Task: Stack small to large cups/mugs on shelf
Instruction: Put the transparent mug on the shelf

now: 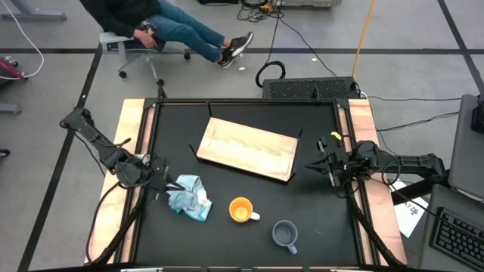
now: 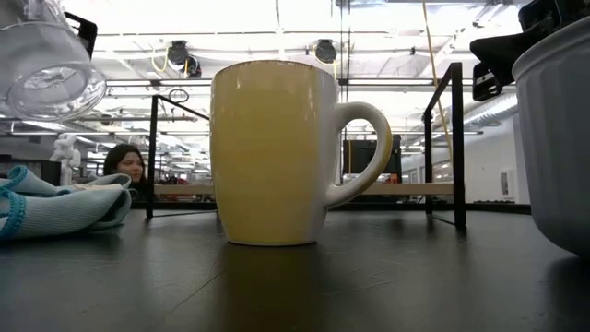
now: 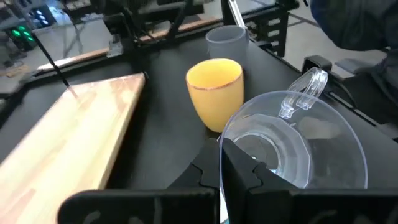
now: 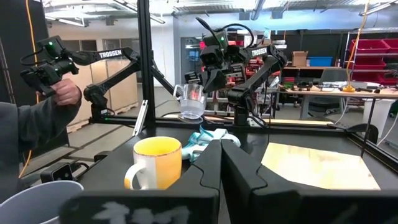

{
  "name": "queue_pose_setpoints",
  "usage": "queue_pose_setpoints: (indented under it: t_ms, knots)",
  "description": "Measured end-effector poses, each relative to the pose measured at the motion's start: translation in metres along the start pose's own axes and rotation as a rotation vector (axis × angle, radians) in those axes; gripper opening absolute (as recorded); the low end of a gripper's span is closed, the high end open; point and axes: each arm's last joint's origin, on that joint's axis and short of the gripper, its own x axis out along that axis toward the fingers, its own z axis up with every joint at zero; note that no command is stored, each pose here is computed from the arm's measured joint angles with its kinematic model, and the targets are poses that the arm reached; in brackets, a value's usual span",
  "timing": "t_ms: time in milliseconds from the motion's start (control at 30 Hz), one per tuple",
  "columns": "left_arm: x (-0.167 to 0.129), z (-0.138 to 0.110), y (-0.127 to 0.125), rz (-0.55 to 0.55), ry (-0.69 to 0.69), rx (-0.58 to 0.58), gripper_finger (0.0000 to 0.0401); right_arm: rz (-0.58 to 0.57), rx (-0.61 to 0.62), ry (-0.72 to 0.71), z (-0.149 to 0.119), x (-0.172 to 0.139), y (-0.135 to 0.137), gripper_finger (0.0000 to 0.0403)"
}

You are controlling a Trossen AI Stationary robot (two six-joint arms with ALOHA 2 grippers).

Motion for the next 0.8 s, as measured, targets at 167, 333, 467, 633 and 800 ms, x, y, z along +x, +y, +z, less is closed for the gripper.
queue_pose_setpoints:
  t_ms: [167,333,467,633,800]
  knots:
    - [0.002,0.005,0.01,0.146,-0.039,-0.044,0.0,0.0,0.016,0.0,0.0,0.0,0.0,0.0]
    - [0.005,0.011,0.02,0.187,-0.093,-0.061,0.0,0.0,0.018,0.0,0.0,0.0,0.0,0.0]
    - [0.006,0.019,0.03,0.202,-0.176,-0.101,0.0,0.0,0.018,0.0,0.0,0.0,0.0,0.0]
    - [0.005,0.023,0.047,0.296,-0.207,-0.136,0.0,0.0,0.009,0.0,0.0,0.0,0.0,0.0]
    - [0.006,0.034,0.063,0.284,-0.208,-0.147,0.0,0.0,-0.004,-0.002,0.0,0.0,0.0,0.0]
